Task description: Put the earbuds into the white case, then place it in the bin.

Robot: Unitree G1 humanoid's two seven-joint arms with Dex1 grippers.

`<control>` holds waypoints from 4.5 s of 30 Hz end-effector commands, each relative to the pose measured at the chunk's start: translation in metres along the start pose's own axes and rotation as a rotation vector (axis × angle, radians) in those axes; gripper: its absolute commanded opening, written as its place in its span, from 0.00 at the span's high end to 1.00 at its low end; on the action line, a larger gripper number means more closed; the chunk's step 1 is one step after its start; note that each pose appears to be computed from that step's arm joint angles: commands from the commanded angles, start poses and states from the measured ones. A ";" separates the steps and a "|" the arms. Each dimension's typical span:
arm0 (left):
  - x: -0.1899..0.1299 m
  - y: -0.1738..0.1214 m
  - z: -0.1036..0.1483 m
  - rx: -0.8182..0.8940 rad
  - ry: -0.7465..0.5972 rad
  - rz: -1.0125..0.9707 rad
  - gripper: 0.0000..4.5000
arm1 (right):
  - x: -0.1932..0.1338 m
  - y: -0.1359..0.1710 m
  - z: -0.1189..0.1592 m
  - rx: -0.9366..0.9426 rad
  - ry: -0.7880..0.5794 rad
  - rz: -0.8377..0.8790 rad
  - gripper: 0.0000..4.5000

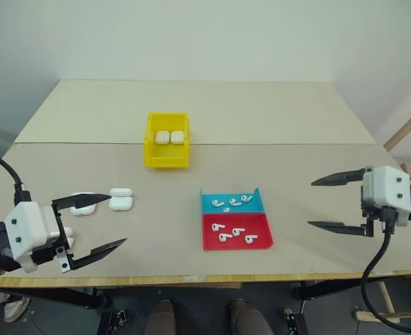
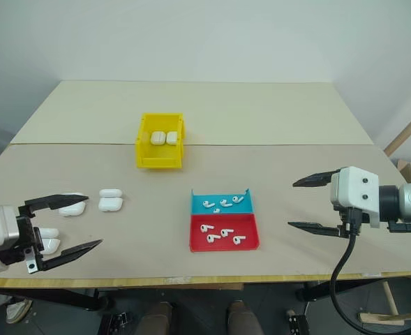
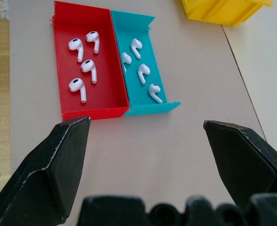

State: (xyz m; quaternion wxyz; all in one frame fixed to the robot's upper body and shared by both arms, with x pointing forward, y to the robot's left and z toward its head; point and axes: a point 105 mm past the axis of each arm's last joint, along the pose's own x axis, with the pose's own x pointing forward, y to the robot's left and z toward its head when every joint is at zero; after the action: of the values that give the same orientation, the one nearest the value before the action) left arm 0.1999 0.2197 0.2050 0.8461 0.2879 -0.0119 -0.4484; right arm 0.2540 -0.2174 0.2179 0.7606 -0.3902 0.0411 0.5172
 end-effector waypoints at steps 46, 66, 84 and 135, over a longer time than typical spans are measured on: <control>-0.107 0.021 -0.049 -0.785 0.943 0.653 0.00 | 0.035 -0.002 0.034 0.026 0.077 0.037 0.00; -0.092 0.034 -0.085 -0.932 1.137 0.558 0.00 | 0.030 0.019 0.028 0.115 0.120 0.017 0.00; -0.063 0.041 -0.116 -0.931 1.139 0.536 0.00 | 0.026 0.020 0.032 0.131 0.130 0.012 0.00; -0.037 0.032 -0.129 -0.923 1.148 0.434 0.00 | 0.024 0.022 0.025 0.161 0.196 -0.026 0.00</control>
State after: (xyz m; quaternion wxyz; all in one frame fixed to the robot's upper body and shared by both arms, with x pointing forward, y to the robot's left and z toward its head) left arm 0.2426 0.3242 0.1244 0.8308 0.0836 0.5503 -0.0072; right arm 0.2385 -0.1811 0.2009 0.7863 -0.3617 0.1691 0.4715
